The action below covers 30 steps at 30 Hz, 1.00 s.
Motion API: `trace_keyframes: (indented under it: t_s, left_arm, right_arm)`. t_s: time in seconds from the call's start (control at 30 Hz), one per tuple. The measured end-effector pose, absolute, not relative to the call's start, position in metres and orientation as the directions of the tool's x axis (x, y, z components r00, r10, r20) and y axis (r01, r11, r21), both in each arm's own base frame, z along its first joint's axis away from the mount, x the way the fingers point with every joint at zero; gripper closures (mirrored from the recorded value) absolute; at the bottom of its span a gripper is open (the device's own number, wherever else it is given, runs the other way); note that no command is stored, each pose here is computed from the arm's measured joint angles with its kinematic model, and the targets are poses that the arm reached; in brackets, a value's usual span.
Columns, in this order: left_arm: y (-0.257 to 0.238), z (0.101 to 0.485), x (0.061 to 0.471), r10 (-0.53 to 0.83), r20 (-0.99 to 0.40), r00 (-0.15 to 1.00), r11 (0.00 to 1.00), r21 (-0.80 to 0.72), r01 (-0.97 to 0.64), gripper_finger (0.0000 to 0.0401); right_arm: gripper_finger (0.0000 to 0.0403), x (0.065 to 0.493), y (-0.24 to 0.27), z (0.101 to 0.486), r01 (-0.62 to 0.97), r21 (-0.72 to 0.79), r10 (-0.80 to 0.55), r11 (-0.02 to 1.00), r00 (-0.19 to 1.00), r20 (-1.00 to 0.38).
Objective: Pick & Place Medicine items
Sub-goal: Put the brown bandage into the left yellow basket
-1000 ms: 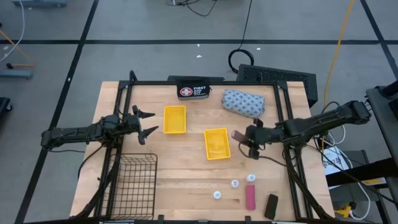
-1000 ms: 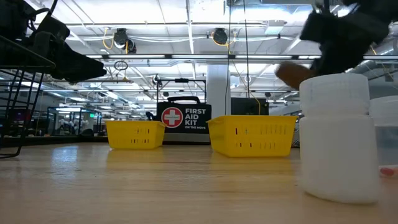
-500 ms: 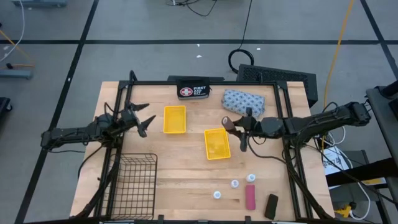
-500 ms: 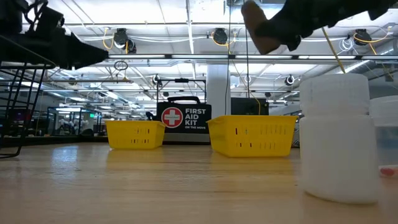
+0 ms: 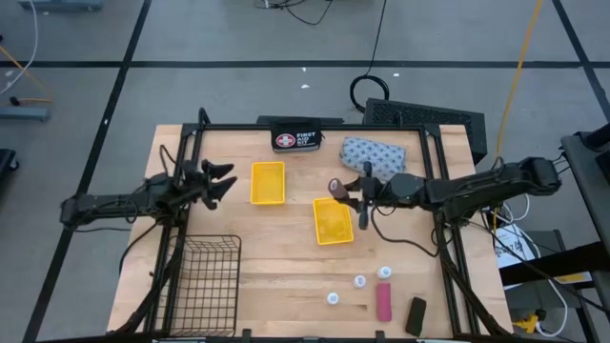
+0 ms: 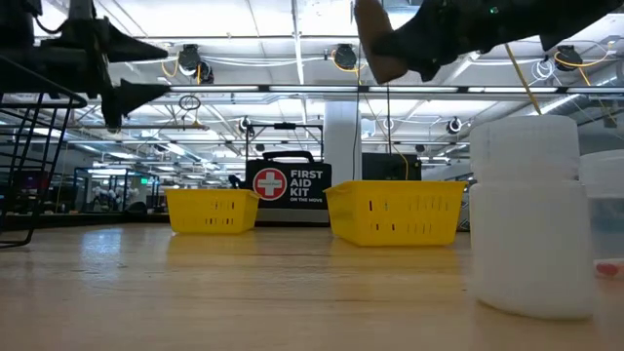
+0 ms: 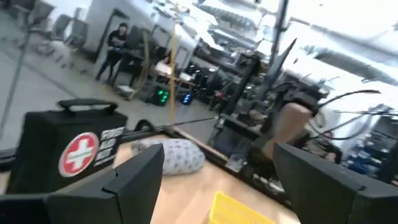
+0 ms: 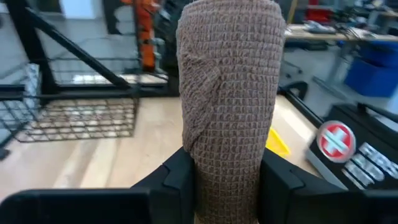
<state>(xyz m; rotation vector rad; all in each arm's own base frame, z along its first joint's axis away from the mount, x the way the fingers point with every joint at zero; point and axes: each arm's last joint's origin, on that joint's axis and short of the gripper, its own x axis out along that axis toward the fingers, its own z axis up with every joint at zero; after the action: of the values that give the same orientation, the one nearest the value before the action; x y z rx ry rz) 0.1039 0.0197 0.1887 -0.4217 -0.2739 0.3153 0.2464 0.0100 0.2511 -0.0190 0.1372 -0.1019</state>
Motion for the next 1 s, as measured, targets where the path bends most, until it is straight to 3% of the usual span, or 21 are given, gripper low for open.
trace_keyframes:
  t_s: [0.17,0.27,0.37,0.53,1.0]
  left_arm:
    - [0.021,0.182,0.112,0.348,0.119,0.93,0.808,-0.54,-0.233,0.0091]
    - [0.019,0.187,0.117,0.284,0.169,0.944,0.822,-0.549,-0.149,0.0091]
    - [0.016,0.2,0.125,0.208,0.216,0.954,0.887,-0.454,-0.09,0.0091]
    - [0.01,0.229,0.153,0.174,0.165,0.971,0.952,-0.28,-0.123,0.0091]
    - [-0.02,0.271,0.285,-0.007,0.001,1.0,0.998,0.059,0.006,0.0091]
  right_arm:
    - [0.0296,0.253,0.011,0.249,0.063,-0.058,-0.069,0.996,0.992,-0.106]
    - [0.0295,0.255,0.011,0.249,0.062,-0.066,-0.068,0.996,0.994,-0.086]
    - [0.0296,0.258,0.011,0.249,0.063,-0.078,-0.068,0.995,0.996,-0.06]
    - [0.0295,0.262,0.012,0.25,0.067,-0.09,-0.068,0.994,0.998,-0.01]
    - [0.0295,0.278,0.013,0.238,0.071,-0.08,-0.068,0.994,0.997,0.044]
